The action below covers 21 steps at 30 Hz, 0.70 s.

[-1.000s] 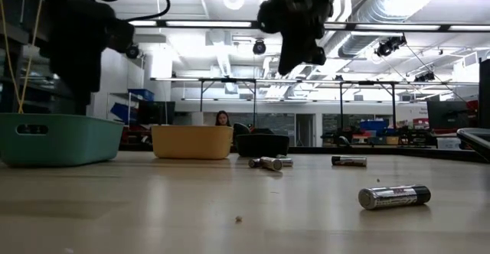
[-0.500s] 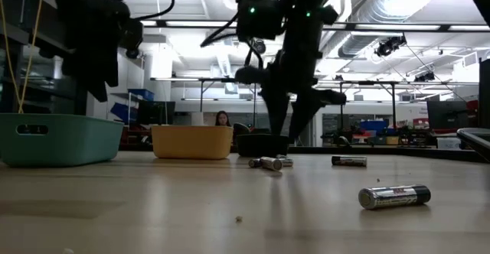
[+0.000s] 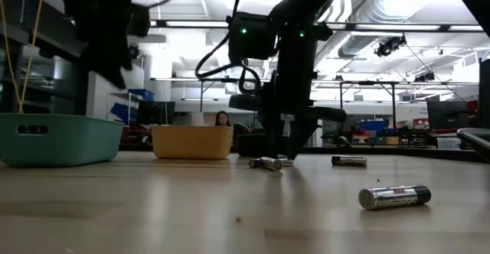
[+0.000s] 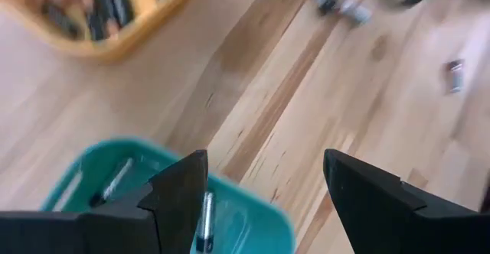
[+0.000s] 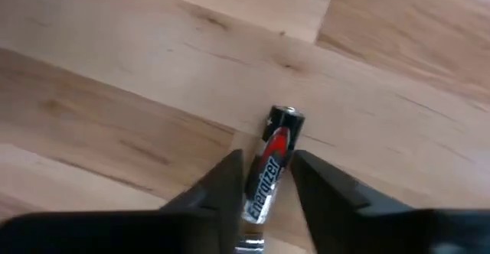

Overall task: Sort batteries
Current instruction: Put the silver battery into the green bin

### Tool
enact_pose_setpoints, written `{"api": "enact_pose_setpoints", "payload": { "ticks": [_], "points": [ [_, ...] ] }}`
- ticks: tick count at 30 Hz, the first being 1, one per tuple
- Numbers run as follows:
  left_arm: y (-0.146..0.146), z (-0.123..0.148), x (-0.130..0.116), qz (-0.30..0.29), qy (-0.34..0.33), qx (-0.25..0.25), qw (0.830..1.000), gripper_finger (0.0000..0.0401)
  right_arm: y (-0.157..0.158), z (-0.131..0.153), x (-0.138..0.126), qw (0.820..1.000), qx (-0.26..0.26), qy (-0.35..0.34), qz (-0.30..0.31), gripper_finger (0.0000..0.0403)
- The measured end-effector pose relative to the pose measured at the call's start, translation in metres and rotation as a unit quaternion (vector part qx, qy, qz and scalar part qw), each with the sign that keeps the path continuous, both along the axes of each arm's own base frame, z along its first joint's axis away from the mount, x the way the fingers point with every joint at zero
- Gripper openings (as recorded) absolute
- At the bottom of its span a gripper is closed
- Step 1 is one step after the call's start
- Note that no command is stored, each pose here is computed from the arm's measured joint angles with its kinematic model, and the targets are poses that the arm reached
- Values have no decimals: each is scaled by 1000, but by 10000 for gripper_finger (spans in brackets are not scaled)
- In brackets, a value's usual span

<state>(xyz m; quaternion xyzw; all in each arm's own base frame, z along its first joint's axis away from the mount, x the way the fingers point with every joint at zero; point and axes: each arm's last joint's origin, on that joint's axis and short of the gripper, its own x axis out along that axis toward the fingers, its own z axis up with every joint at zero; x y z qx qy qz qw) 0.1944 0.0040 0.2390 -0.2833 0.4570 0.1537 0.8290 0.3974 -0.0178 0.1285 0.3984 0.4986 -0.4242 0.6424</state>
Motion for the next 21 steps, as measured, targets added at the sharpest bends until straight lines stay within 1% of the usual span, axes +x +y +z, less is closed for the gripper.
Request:
{"api": "enact_pose_setpoints", "payload": {
  "ticks": [2,3,4,5,8,9,11,12,14,17,18,19,21],
  "points": [
    [2,15,0,-11,-45,15,999,255,-2,7,-2,1000,-9,-2,1,50],
    [4,24,-1,-15,-69,26,997,255,-3,10,-2,1000,-14,-7,9,30],
    [5,34,-2,-16,-93,41,995,255,-4,14,-2,999,-22,-15,19,22],
    [7,43,-5,-11,-114,58,992,255,-6,18,-1,998,-41,-26,32,23],
    [12,70,-16,17,-174,123,977,255,-9,39,11,991,-62,-90,71,32],
    [14,77,-20,29,-189,146,971,255,-8,48,18,986,-62,-125,94,31],
    [17,89,-29,56,-217,185,957,255,0,66,36,967,-55,-206,142,22],
    [18,93,-33,68,-228,199,951,255,5,71,42,957,-56,-235,162,19],
    [20,101,-42,93,-257,215,938,255,11,82,58,930,-62,-307,193,19],
    [22,110,-52,120,-291,224,922,255,11,95,78,896,-76,-382,214,19],
    [22,112,-55,126,-295,225,920,255,11,97,84,888,-75,-398,218,19],
    [23,113,-56,130,-298,226,918,255,9,97,90,884,-73,-404,221,19],
    [23,115,-59,136,-310,225,914,255,8,90,101,882,-66,-403,233,24]
  ]
}}
